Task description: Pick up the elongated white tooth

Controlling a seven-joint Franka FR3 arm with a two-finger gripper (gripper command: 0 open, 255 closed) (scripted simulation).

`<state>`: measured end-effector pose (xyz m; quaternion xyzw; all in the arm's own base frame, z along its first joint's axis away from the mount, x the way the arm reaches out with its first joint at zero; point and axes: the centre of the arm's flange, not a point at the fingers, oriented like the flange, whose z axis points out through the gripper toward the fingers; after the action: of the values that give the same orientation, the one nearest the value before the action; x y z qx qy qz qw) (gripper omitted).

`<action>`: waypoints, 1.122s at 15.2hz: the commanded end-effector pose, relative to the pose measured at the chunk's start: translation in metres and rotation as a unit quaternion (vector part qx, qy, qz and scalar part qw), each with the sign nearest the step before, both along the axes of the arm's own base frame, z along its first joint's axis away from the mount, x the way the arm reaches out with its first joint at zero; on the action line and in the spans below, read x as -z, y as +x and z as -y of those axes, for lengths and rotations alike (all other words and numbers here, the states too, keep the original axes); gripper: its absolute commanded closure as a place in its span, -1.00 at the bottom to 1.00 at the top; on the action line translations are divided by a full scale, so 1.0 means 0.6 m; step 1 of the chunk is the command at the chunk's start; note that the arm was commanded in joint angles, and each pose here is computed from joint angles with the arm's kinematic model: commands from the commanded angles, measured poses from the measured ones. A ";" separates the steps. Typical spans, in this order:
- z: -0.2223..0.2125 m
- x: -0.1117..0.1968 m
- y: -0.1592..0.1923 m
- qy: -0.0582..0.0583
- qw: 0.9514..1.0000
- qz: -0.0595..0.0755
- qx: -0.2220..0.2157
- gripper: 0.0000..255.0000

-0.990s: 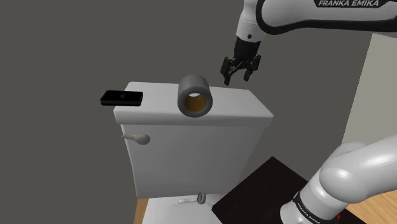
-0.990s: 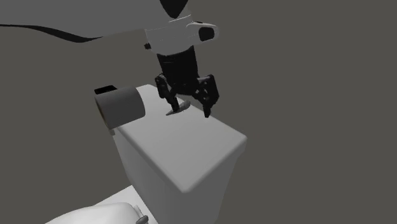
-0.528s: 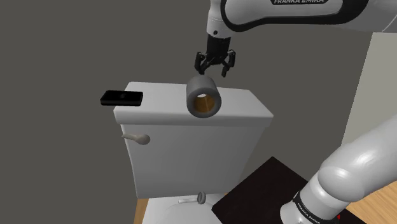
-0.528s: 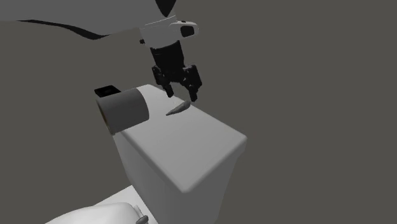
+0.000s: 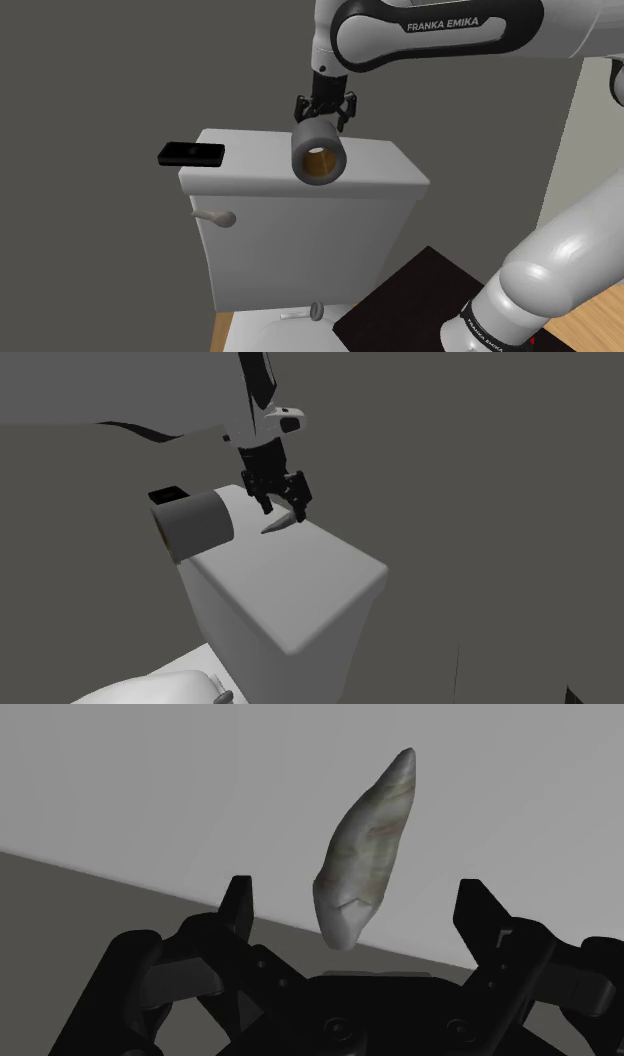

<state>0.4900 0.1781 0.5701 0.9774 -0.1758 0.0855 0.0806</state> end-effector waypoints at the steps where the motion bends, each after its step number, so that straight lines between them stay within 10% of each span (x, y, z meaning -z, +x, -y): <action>1: 0.000 0.015 -0.001 0.000 1.000 0.000 0.000 -1.00; 2: 0.000 0.015 -0.001 0.000 1.000 0.000 0.000 -1.00; 3: 0.000 0.013 -0.002 0.000 1.000 0.000 0.000 1.00; 17: 0.000 -0.029 -0.001 0.000 1.000 0.000 0.000 1.00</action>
<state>0.4891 0.1782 0.5827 0.9773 -0.1759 0.0859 0.0805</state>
